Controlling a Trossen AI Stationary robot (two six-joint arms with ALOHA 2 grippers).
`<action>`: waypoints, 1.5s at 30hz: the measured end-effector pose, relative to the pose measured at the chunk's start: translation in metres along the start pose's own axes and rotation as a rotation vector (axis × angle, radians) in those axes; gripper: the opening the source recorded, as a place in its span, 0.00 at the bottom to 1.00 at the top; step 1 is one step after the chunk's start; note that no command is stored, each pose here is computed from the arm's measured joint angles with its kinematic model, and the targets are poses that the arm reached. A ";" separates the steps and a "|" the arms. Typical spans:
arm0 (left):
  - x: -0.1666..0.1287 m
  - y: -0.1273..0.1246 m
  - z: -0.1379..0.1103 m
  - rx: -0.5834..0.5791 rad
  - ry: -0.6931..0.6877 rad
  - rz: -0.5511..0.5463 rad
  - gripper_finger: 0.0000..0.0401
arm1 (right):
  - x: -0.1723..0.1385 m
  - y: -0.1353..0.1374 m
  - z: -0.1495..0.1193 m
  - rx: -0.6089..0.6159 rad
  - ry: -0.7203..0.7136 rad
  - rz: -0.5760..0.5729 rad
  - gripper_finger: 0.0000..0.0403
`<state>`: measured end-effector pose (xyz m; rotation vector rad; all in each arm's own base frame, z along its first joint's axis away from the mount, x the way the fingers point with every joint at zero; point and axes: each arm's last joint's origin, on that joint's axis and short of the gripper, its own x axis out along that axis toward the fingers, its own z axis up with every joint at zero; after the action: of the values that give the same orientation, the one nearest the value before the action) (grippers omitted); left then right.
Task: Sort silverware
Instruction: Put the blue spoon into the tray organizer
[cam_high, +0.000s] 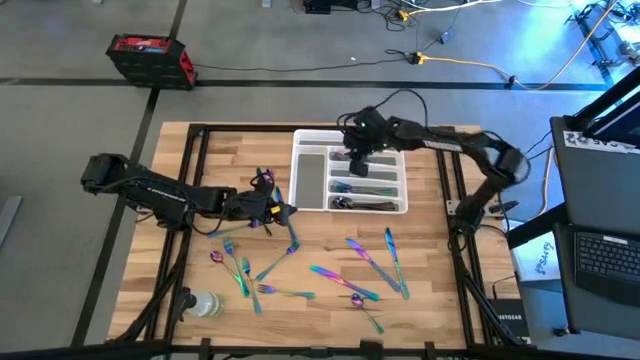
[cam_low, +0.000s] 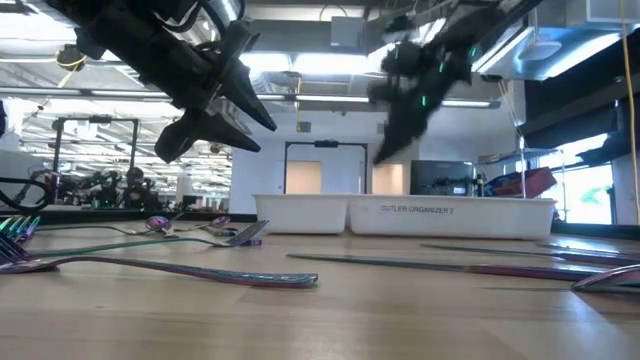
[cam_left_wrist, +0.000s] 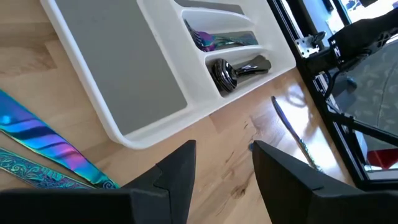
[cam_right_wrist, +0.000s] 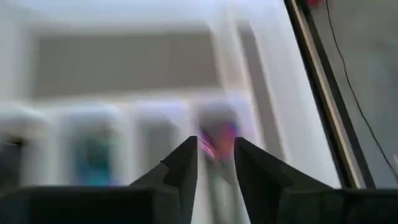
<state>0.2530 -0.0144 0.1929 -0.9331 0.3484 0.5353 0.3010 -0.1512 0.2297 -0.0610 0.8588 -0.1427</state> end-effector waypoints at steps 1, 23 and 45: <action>0.000 0.000 0.000 0.009 0.000 0.000 0.36 | -0.003 0.018 0.003 -0.010 -0.005 0.021 0.20; -0.001 0.002 -0.008 0.158 0.160 -0.037 0.36 | -0.045 0.312 -0.082 0.627 0.278 0.444 0.18; -0.006 -0.004 -0.019 0.607 0.356 -0.272 0.36 | 0.002 0.442 -0.043 0.699 0.532 -0.053 0.18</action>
<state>0.2496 -0.0342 0.1878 -0.4660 0.6506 -0.0039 0.3143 0.2854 0.1508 0.6341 1.2936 -0.5174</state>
